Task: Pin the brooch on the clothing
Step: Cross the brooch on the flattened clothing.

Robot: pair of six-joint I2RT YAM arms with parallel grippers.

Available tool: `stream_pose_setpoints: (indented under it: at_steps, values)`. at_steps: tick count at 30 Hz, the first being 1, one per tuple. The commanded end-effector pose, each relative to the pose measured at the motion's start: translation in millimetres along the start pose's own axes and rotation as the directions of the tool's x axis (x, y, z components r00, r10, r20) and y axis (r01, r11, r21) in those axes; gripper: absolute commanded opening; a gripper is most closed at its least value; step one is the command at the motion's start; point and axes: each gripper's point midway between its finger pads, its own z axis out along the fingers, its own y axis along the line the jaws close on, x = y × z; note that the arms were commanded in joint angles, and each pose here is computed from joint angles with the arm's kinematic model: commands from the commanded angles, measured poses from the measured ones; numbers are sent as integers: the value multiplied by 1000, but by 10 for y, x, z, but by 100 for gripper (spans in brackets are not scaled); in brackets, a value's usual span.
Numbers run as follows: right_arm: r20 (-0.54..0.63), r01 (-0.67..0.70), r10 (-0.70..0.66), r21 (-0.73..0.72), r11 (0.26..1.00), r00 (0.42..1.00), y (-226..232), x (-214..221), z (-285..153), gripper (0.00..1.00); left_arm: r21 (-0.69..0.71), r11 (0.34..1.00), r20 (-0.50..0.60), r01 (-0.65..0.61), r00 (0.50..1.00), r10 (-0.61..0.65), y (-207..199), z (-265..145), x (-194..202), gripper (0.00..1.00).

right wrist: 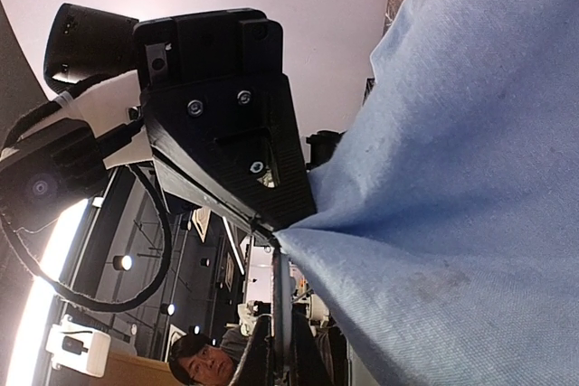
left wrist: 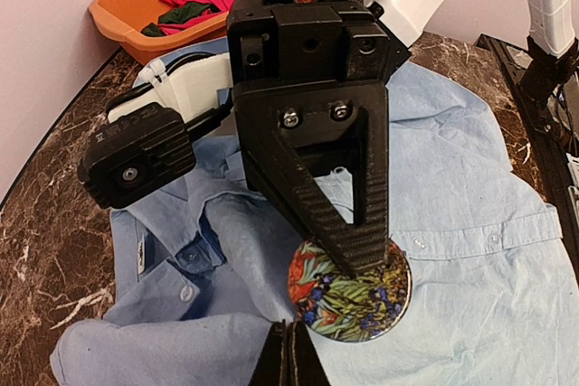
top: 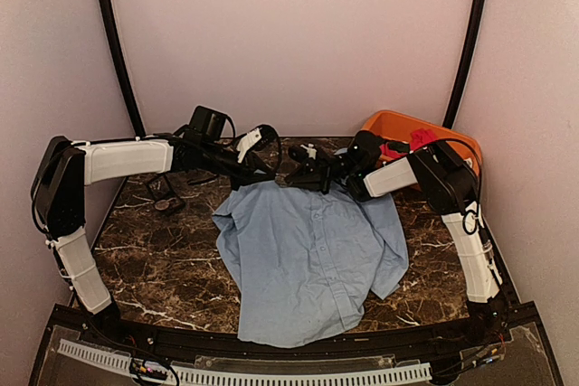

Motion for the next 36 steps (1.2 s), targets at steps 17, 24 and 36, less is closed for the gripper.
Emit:
stream_pose_setpoints:
  at_steps: [17,24,36]
  values:
    - [1,386,-387,-63,920,922,430,200,52,0,12,1000,34,-26,999,25,-90,-138,-175,1]
    - [30,375,-374,-53,925,927,271,112,-54,0,12,999,41,-30,999,30,-103,-164,-208,1]
    - [91,501,-494,-78,862,865,587,148,-15,0,42,999,191,12,981,-20,-181,-247,-444,1]
